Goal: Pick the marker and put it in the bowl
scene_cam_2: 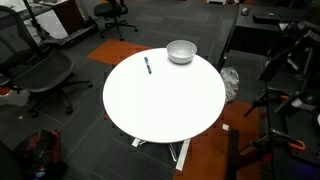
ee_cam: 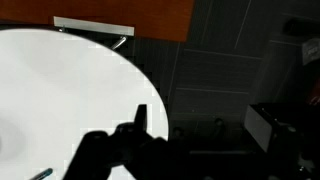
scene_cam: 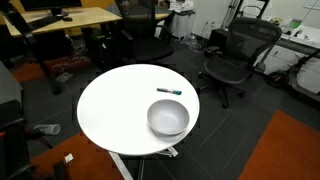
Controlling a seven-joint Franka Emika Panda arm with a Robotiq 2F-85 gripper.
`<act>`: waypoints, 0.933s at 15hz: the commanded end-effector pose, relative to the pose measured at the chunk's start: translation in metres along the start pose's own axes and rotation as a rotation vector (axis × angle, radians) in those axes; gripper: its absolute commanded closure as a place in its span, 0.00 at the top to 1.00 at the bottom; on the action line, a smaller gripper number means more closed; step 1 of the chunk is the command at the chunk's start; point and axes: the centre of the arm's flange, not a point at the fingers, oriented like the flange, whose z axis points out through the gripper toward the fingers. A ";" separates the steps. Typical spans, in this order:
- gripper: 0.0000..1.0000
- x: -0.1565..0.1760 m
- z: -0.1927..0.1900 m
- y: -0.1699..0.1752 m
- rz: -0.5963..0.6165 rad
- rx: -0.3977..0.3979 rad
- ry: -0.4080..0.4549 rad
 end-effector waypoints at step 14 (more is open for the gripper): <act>1.00 0.049 -0.007 0.024 0.112 -0.106 0.051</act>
